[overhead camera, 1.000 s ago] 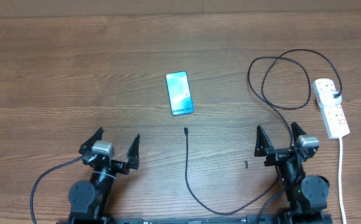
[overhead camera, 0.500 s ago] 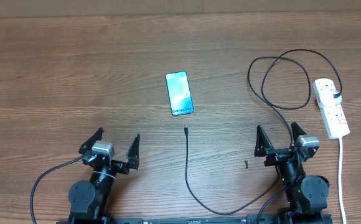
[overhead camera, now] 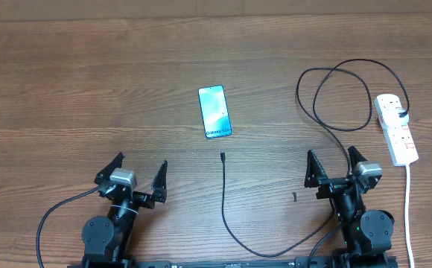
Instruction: Plug charger to phone and switch on socket
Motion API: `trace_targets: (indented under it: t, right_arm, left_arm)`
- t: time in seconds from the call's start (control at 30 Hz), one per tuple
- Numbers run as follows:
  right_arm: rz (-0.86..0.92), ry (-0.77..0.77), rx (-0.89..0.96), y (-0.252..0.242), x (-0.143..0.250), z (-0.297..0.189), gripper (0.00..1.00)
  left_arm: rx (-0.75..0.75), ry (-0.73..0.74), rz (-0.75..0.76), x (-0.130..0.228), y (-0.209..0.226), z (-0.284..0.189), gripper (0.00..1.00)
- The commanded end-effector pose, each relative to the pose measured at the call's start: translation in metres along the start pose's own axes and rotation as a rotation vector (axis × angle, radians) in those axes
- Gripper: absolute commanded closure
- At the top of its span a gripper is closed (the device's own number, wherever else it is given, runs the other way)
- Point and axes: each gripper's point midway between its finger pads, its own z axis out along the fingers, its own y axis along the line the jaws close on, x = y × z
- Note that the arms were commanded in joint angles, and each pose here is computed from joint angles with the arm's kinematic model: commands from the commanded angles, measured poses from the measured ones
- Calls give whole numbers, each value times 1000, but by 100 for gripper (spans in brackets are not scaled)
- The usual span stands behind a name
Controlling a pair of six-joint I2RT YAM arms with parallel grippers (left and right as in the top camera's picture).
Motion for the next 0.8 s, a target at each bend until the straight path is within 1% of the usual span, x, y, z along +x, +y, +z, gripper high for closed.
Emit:
trace_targets:
  t: [0.0,0.2,0.27,0.33,0.37,0.47,0.53,0.57,0.63,0.77]
  right_arm:
    - [2,-5,-5,0,1,0,0]
    - [2,-16,-2,0,-1,0,0]
    - [0,-45,-34,6,-9,0,0]
    - [-3,-54,-84,15,-12,-1,0]
    - [-4,-55,-115,20,-14,-2,0]
    - [-6,-53,-144,27,-22,-5,0]
    - [-9,-62,-145,29,-32,-8,0]
    - [-12,-67,-146,31,-42,-12,0]
    - [-12,-70,-150,34,-54,-17,0]
    - [-12,-73,-149,41,-92,-31,0]
  left_arm:
    - [-10,-5,28,0,2,0,0]
    - [-20,-11,34,-1,3,0,0]
    - [-53,-61,45,-14,8,-1,0]
    - [25,-109,53,-29,-6,-3,1]
    - [105,-135,65,-40,-21,-6,0]
    - [198,-152,77,-62,-40,-17,0]
    - [201,-155,79,-81,-44,-25,0]
    - [200,-158,84,-96,-46,-32,0]
    - [199,-152,90,-112,-49,-39,0]
    - [195,-101,92,-157,-55,-52,0]
